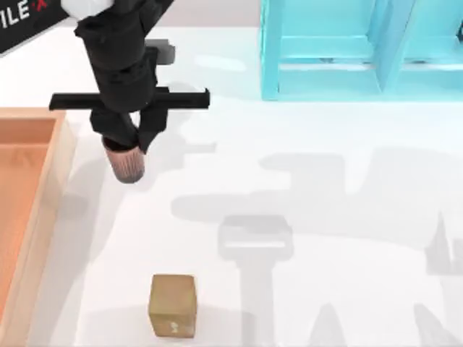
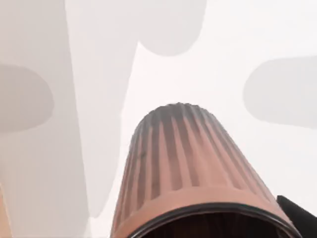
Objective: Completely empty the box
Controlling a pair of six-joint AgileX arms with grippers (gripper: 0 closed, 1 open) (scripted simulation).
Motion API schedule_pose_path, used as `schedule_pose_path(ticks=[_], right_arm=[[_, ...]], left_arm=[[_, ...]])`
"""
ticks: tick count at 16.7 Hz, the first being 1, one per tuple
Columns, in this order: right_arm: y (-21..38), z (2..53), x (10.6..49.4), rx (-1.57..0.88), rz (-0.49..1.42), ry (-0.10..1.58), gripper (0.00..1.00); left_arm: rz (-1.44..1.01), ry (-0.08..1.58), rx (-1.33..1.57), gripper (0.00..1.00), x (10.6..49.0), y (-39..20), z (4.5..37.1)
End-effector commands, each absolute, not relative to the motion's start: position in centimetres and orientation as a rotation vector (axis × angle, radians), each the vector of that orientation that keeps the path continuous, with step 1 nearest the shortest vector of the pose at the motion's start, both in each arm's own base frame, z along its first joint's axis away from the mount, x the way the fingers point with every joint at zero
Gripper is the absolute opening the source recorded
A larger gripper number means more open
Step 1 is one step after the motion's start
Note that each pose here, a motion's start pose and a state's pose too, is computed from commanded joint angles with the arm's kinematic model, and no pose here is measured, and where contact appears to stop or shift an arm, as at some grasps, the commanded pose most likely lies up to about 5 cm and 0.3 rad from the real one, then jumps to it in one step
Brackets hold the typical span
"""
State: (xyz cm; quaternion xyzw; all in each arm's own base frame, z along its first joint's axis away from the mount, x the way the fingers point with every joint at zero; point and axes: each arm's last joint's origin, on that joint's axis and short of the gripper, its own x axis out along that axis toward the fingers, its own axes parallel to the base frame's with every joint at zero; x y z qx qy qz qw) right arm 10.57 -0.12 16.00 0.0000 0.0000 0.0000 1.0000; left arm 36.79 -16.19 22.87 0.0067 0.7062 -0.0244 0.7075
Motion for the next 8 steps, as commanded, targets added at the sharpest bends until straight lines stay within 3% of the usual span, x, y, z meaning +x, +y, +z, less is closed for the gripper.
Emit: schedule_pose_path(ticks=[4, 8], right_arm=[[-0.1, 16.0, 10.6, 0.0, 0.0, 0.0, 1.0], [-0.1, 16.0, 10.6, 0.0, 0.0, 0.0, 1.0]], left_arm=[[-0.064, 1.562, 0.005, 0.0, 34.4, -21.9, 20.7], [-0.065, 1.559, 0.004, 0.0, 34.1, -22.3, 20.5]])
